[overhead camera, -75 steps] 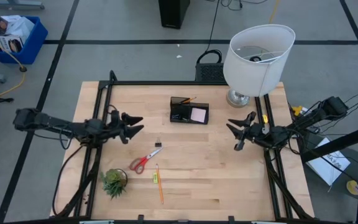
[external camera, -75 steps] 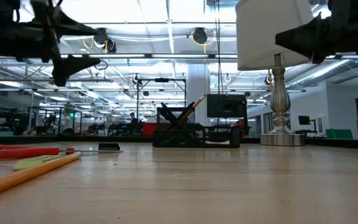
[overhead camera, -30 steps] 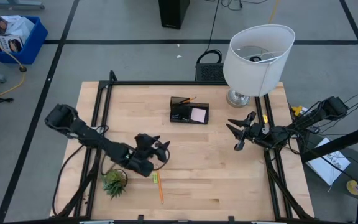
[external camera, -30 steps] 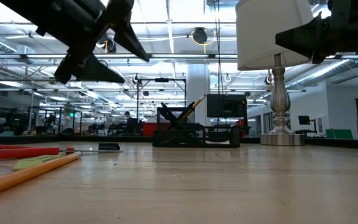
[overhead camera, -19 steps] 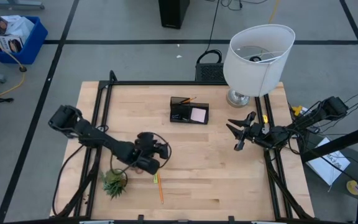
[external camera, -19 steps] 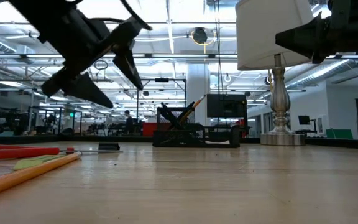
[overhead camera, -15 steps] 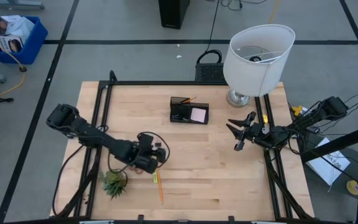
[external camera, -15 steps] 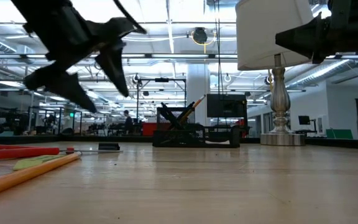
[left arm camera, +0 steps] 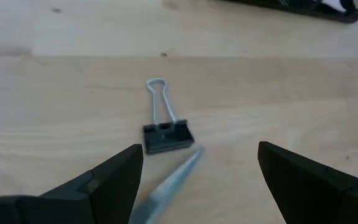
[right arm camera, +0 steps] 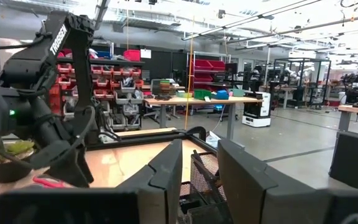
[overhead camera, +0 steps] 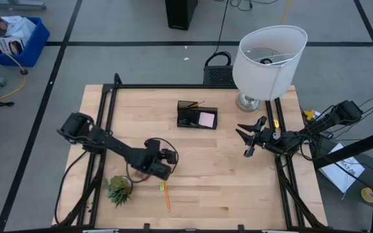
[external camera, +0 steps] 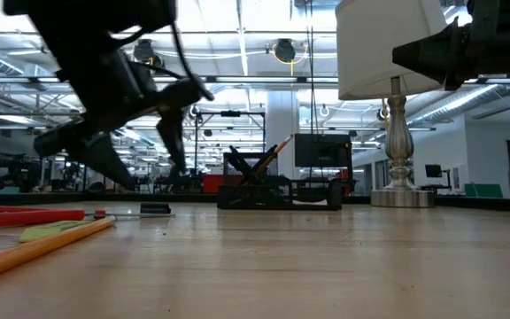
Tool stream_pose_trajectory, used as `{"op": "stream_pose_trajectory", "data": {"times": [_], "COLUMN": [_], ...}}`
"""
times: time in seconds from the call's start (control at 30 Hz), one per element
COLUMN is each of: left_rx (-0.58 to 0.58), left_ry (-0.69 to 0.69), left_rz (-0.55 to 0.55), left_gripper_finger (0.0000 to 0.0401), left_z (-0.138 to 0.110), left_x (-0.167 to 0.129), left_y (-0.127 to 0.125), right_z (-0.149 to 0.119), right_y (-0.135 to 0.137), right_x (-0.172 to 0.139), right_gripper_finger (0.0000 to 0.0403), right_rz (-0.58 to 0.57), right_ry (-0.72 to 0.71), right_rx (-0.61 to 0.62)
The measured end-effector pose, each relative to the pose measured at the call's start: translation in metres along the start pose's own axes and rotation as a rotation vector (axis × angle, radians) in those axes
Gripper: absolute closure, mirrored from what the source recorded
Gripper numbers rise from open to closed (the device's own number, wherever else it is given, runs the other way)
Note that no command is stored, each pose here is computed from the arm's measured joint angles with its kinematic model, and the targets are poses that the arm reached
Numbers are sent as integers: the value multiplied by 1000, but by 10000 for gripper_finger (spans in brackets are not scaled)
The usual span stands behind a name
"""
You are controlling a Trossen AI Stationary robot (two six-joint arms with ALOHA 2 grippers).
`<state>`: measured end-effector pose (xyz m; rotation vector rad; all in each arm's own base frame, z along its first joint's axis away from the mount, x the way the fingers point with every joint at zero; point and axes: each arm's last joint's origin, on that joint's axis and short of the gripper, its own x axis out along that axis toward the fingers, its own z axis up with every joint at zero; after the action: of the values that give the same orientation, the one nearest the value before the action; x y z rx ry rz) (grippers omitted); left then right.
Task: Pick and place office supplies into organizer
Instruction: Put the black paper clip into the desk organizer
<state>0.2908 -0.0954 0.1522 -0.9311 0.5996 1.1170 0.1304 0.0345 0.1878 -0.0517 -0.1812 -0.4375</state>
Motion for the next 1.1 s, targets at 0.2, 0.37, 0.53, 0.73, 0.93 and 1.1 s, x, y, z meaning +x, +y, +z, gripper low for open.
{"op": "stream_pose_trajectory", "data": {"times": [0.2, 0.37, 0.53, 0.73, 0.93, 1.1], "left_rx": [43, 31, 33, 18, 14, 9], "left_ry": [-20, -53, -58, -68, -67, -66], "left_rz": [106, 216, 221, 246, 257, 256], "left_gripper_finger": [77, 77, 77, 77, 77, 77], "left_z": [0, -7, -9, -10, -9, -9], "left_x": [3, 8, 13, 24, 30, 30], "left_y": [-14, -16, -22, -21, -21, -22], "right_z": [-1, -1, -1, -1, -1, -1], "right_y": [0, 0, 0, 0, 0, 0], "right_x": [0, 0, 0, 0, 0, 0], "right_gripper_finger": [308, 308, 305, 305, 307, 308], "right_rz": [1, 1, 1, 1, 1, 1], "right_ry": [5, 5, 5, 5, 5, 5], "right_rx": [-5, -5, -6, -6, -5, -6]}}
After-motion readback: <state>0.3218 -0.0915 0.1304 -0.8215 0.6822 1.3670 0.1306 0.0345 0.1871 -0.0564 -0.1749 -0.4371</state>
